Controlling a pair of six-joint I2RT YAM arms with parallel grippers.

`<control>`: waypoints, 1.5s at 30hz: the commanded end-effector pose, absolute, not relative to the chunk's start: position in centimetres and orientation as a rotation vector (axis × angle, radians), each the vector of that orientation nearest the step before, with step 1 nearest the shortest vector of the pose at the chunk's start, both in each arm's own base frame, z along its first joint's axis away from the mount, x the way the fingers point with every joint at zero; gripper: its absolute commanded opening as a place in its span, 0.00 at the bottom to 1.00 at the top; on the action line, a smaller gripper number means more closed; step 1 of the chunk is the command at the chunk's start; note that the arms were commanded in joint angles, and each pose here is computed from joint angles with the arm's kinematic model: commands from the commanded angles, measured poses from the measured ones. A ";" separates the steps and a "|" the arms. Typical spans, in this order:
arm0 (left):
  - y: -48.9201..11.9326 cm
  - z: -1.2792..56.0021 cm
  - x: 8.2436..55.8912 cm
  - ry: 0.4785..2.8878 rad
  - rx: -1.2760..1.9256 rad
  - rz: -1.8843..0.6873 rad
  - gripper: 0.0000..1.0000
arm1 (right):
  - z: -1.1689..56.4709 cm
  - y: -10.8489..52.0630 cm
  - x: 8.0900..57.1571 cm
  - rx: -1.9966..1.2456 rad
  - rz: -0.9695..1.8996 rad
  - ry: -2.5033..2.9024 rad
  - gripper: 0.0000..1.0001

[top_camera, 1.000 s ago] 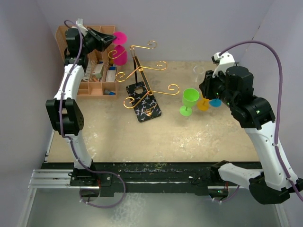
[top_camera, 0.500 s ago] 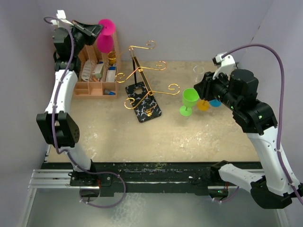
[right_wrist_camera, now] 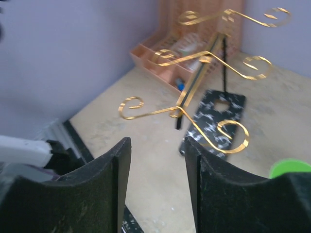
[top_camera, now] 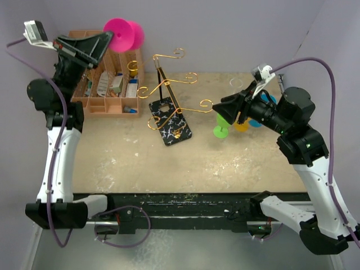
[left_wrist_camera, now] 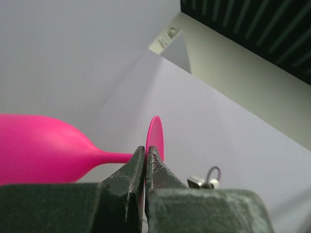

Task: Take the wine glass off the wine glass rack

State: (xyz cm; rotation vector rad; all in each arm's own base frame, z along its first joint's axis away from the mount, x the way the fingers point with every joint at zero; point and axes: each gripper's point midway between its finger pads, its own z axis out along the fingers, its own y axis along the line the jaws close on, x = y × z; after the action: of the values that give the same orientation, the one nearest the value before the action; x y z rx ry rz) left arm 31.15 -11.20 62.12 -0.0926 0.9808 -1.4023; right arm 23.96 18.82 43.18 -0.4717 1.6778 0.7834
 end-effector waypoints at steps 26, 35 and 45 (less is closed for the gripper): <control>-14.0 61.9 1.8 0.667 0.419 -1.878 0.00 | 55.3 28.2 15.1 -1.072 1.659 0.733 0.64; -14.0 60.5 2.3 0.697 0.384 -1.890 0.00 | 56.3 29.8 14.1 -1.112 1.732 0.644 0.63; -14.1 59.9 3.0 0.708 0.379 -1.885 0.00 | 56.5 31.3 12.5 -1.143 1.798 0.594 0.62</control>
State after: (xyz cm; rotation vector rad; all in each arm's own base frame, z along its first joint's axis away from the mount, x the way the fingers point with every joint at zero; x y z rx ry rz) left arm 3.81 -14.17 59.70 0.3499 0.7333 -1.8798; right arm 14.84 32.03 54.42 -1.1077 0.7265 1.8149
